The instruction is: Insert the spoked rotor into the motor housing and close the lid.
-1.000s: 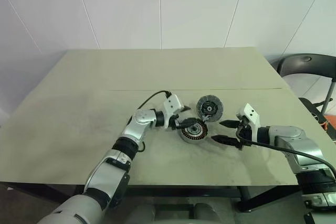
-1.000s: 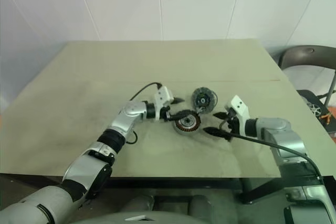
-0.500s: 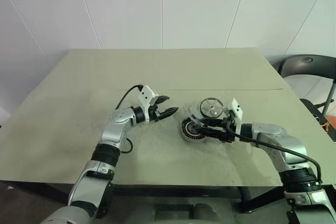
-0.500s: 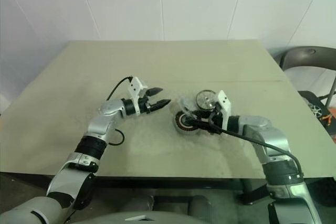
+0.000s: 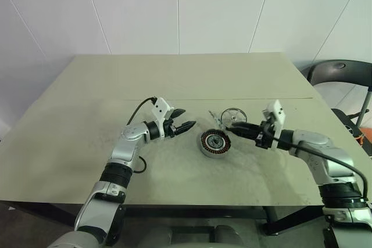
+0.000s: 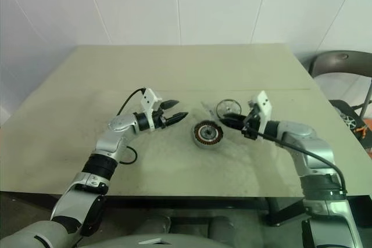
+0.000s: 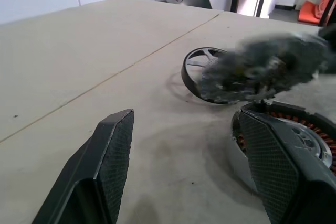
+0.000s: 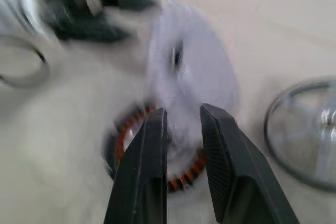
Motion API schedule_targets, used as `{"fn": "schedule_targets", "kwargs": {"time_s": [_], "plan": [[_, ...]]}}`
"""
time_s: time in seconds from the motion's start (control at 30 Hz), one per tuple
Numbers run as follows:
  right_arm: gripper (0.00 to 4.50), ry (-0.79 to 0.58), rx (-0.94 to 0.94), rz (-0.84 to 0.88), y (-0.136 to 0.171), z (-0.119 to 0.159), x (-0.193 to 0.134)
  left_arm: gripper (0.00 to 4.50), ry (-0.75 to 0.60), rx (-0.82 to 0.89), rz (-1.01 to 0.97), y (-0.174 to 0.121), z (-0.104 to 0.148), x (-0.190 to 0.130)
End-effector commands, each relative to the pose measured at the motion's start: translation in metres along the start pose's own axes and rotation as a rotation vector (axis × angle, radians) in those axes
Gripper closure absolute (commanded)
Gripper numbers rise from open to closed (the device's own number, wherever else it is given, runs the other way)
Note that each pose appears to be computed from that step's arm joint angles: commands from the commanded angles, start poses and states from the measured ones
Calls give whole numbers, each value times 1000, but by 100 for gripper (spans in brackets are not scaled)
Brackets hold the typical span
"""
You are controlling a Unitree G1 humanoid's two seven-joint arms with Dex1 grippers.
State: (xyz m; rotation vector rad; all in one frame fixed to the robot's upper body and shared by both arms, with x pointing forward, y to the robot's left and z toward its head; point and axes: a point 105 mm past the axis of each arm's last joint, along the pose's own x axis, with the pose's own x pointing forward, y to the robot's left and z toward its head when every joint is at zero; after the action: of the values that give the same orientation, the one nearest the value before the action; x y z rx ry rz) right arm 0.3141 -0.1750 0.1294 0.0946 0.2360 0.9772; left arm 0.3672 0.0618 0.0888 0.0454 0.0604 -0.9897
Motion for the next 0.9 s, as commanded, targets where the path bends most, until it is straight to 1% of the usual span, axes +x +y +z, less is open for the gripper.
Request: {"fn": "schedule_targets", "kwargs": {"time_s": [0.03, 0.1, 0.23, 0.33, 0.47, 0.57, 0.6, 0.63, 0.77, 0.9], "plan": [[348, -225, -37, 130, 23, 56, -9, 113, -44, 34, 4, 3, 16, 2], [348, -258, -36, 159, 28, 64, -11, 113, -42, 32, 4, 3, 15, 2], [348, -189, -44, 191, 39, 56, 1, 113, -39, 29, 3, 2, 14, 2], [348, -176, -39, 266, 58, 56, 16, 113, -39, 28, 6, 3, 13, 2], [348, -16, -55, 237, 59, 31, 46, 113, -39, 23, 6, 3, 13, 2], [406, 61, -80, 279, 66, 17, 59, 113, -37, 22, 6, 3, 13, 3], [438, 86, -93, 285, 67, 14, 62, 113, -37, 22, 7, 4, 12, 3], [448, 108, -105, 285, 67, 10, 64, 113, -36, 21, 9, 4, 12, 3], [448, 218, -174, 275, 64, -8, 73, 113, -31, 20, 15, 5, 10, 1], [448, 251, -220, 221, 53, -14, 76, 113, -30, 19, 17, 6, 10, 1]]}}
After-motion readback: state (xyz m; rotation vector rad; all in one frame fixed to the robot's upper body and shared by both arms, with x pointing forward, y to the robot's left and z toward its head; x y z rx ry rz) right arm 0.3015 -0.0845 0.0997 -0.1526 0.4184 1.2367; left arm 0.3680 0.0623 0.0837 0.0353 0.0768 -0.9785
